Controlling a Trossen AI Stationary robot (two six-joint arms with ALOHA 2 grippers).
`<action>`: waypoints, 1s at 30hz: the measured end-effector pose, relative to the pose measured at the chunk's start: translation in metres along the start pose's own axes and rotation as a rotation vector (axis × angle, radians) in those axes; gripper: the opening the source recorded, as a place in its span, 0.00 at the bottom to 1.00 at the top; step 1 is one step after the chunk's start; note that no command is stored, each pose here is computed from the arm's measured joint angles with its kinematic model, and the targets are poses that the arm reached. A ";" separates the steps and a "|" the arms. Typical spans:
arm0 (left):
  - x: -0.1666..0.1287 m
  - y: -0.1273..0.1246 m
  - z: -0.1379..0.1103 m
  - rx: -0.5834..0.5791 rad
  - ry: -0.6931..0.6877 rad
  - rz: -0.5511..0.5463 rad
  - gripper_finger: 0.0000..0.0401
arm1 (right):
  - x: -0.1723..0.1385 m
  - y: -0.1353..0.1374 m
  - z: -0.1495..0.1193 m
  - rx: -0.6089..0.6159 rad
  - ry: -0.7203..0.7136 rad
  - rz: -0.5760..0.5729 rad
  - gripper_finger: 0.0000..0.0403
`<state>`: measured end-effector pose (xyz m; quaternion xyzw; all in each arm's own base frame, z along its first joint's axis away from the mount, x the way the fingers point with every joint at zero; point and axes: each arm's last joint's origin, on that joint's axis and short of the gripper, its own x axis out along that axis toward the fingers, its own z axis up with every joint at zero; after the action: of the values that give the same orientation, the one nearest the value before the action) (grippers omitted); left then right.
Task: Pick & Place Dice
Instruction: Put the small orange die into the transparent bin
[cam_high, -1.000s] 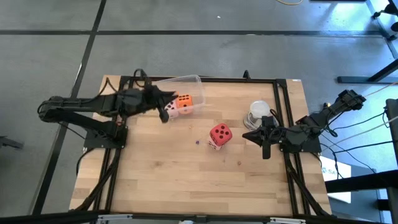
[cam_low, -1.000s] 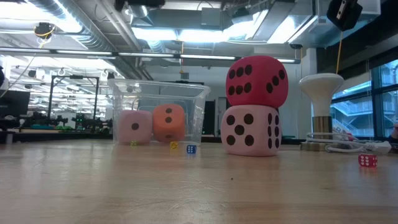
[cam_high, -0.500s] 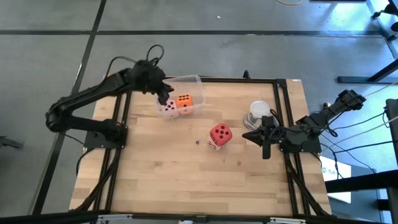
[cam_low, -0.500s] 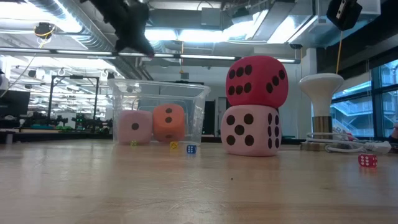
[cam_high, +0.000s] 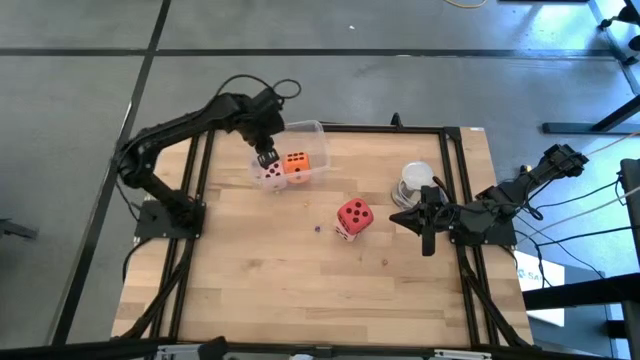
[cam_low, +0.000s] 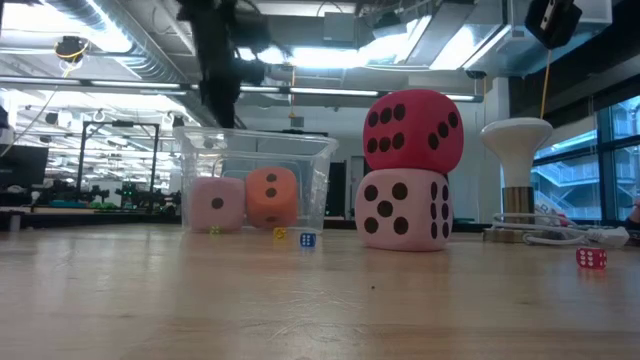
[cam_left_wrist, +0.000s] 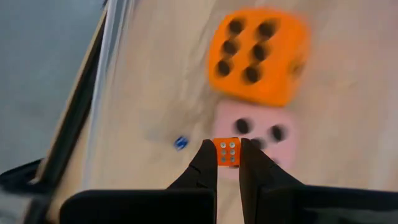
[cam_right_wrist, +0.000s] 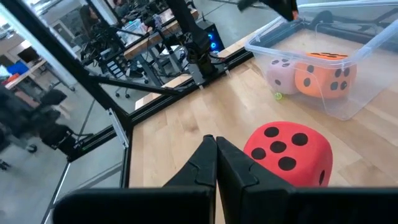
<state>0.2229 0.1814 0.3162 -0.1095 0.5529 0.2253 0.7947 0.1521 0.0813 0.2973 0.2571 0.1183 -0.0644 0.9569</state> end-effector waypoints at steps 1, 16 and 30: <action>0.006 0.001 0.001 0.016 0.032 0.023 0.02 | 0.000 0.000 0.000 0.008 -0.006 -0.007 0.00; 0.045 0.003 -0.003 0.092 0.299 0.053 0.02 | 0.001 -0.001 0.002 0.079 -0.026 -0.019 0.00; 0.046 0.002 0.001 0.153 0.275 0.073 0.10 | 0.005 -0.008 0.009 0.253 -0.108 -0.093 0.00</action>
<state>0.2355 0.1946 0.2740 -0.0583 0.6756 0.1941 0.7089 0.1572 0.0695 0.2997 0.3659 0.0695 -0.1368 0.9179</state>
